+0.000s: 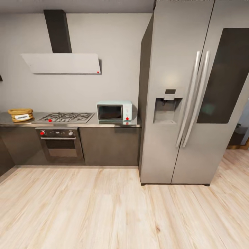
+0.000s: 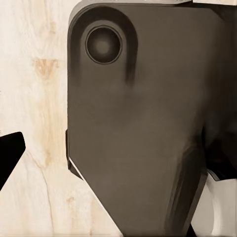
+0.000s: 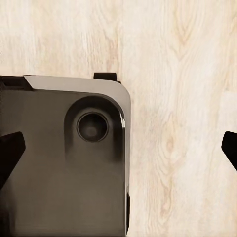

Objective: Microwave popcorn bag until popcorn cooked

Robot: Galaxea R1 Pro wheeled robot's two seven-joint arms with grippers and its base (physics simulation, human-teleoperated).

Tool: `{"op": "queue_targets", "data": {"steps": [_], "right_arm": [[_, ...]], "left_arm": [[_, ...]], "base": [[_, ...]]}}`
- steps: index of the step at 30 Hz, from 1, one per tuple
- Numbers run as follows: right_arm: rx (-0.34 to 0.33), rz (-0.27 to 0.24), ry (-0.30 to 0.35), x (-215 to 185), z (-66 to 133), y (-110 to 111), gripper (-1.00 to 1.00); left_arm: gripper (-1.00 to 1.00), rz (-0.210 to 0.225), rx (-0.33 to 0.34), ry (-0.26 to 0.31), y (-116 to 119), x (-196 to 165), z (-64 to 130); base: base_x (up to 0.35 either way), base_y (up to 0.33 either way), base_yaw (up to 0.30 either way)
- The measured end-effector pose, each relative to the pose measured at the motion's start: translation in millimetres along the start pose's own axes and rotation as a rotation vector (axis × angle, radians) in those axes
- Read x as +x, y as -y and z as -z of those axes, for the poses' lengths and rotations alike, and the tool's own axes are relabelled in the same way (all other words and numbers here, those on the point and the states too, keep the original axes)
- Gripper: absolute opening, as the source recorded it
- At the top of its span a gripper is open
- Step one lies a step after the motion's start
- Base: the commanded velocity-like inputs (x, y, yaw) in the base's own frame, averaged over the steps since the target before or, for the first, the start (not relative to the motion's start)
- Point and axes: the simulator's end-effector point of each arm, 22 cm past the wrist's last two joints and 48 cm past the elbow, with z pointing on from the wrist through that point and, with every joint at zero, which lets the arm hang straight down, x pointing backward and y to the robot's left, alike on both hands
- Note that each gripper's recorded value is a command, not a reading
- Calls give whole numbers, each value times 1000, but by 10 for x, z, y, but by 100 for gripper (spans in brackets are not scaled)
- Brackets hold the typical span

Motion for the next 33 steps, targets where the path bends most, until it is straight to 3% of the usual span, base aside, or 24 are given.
{"op": "queue_targets", "data": {"steps": [7,33], "right_arm": [[1,0,-1,-8,99,7,100],[1,1,-10,4,441,24,100]], "left_arm": [[100,0,-1,0,-6,10,99],[100,1,-2,-11,-8,95,440]], "base": [[0,0,80],[7,0,229]]}}
